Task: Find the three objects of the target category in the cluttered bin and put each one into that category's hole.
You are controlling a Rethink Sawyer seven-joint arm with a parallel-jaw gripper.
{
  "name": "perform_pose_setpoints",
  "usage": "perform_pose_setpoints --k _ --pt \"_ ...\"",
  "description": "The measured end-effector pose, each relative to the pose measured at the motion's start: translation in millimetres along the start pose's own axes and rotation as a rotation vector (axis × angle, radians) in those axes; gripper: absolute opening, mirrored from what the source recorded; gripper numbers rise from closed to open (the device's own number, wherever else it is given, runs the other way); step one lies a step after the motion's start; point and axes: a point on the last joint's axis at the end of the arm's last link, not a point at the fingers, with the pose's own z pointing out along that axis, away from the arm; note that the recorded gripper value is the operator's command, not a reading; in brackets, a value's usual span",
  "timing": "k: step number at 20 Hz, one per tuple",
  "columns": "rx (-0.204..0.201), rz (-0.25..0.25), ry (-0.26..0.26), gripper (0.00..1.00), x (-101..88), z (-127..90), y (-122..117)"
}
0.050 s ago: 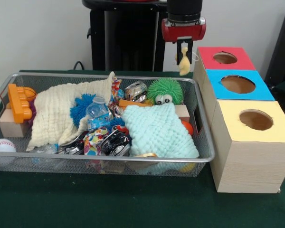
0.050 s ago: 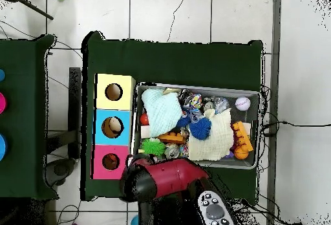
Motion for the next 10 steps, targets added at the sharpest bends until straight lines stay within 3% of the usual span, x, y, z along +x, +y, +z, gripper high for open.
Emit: perform_pose_setpoints --k 10 --pt "0.037 0.012 0.004 0.00 27.3 -27 35"
